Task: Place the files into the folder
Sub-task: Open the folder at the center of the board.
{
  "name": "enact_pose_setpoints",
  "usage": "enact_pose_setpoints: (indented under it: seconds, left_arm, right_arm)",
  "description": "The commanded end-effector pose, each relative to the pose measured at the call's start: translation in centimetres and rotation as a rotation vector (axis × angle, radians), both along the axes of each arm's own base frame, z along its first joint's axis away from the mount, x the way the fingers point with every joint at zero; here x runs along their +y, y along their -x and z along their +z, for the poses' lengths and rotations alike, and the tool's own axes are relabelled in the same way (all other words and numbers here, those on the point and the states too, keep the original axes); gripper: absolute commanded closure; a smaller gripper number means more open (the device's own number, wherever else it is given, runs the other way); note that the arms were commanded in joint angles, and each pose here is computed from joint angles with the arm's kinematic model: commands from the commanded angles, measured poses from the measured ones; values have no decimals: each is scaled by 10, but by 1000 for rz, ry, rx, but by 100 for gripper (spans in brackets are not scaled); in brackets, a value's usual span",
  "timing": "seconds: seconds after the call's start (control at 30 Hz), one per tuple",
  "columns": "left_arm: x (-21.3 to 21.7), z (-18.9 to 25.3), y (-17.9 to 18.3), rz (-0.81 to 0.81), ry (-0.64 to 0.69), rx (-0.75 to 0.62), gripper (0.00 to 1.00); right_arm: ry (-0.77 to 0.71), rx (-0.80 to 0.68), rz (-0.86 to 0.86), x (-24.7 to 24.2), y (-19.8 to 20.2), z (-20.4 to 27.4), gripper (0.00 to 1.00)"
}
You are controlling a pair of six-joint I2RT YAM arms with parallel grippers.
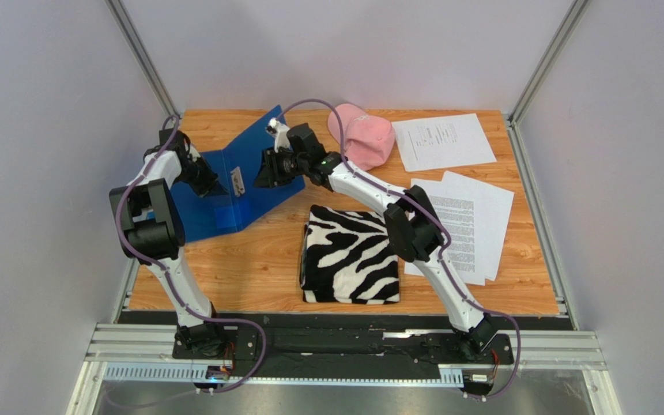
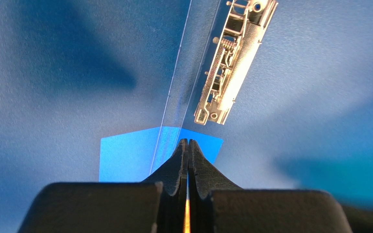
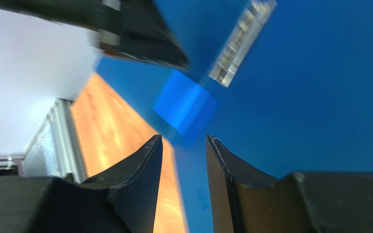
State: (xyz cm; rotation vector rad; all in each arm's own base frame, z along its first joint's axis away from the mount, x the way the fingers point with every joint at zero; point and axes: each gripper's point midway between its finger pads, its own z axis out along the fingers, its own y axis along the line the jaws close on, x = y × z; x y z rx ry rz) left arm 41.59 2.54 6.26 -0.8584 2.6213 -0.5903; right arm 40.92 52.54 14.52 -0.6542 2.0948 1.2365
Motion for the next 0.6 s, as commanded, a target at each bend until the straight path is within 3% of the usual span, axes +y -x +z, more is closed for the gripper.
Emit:
enact_pose_setpoints:
  seconds: [0.0,0.13,0.23,0.33,0.57]
  left_arm:
    - [16,24,-8,12,-19,-87,100]
    - [34,17,-8,74,-25,-55,100]
    - [52,0,3,128,-64,55,100]
    - [53,-10,15,151,-64,102,100]
    - [44,-14,31,159,-38,115,100]
  right_arm:
    - [-19,10,-41,-14,-34,-20,59]
    - [48,109,-80,-35,-42,-75,60]
    - [91,162,-112,-50,-44,-100,60]
    - [119,212,-145,-61,-47,-115,60]
    - [77,486,-213,-62,-35,-140,60]
